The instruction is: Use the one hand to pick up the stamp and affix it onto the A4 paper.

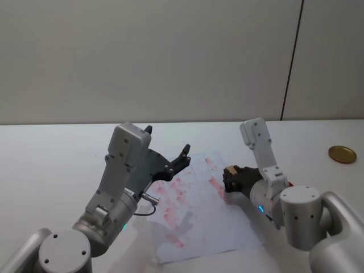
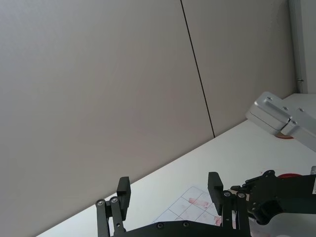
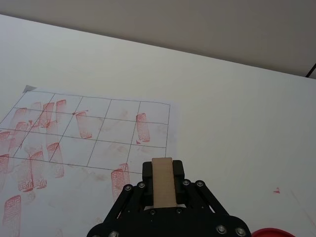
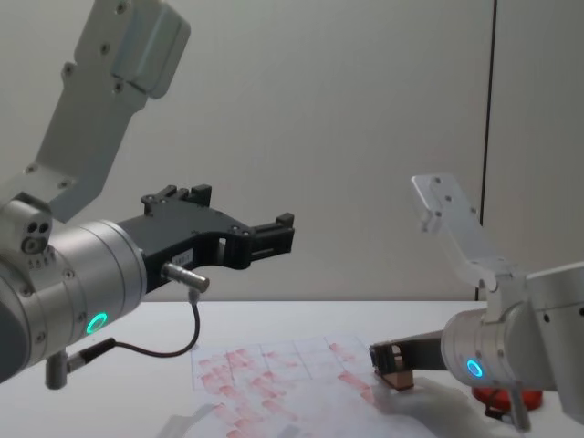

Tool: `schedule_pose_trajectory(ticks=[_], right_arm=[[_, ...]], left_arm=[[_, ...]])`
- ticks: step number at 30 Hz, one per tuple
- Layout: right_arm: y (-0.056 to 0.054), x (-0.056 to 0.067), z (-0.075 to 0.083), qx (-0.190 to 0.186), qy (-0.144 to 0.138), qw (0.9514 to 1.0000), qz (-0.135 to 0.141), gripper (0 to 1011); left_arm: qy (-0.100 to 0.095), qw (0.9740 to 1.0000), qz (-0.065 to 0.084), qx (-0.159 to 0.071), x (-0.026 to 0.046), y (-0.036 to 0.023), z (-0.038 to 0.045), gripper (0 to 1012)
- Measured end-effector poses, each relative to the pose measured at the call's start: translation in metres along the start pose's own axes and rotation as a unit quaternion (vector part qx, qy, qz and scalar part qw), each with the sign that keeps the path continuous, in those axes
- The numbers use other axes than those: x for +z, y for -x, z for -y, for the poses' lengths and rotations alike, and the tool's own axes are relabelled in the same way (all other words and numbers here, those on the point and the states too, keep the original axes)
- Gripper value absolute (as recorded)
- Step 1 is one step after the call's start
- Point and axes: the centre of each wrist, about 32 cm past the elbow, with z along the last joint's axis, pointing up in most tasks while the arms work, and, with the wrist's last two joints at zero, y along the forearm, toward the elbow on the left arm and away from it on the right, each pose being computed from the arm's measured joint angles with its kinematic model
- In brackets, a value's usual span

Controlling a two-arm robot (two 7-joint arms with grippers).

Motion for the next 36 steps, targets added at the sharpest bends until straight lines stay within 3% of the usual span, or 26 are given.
schedule_pose_trajectory(ticks=[9,18,30,36], right_arm=[[-0.002,0.001,0.0,0.001,-0.001,1.0,-0.008,217],[-0.002,0.014,0.01,-0.001,-0.024,0.9997,-0.006,216],[-0.002,0.06,0.044,-0.01,-0.108,0.9941,0.004,216],[-0.005,0.07,0.059,-0.023,-0.127,0.9916,0.004,216]], left_arm=[[0.0,1.0,0.0,0.0,0.0,0.0,0.0,993],[0.0,1.0,0.0,0.0,0.0,0.0,0.0,993],[0.0,1.0,0.0,0.0,0.0,0.0,0.0,993],[0.0,1.0,0.0,0.0,0.0,0.0,0.0,993]])
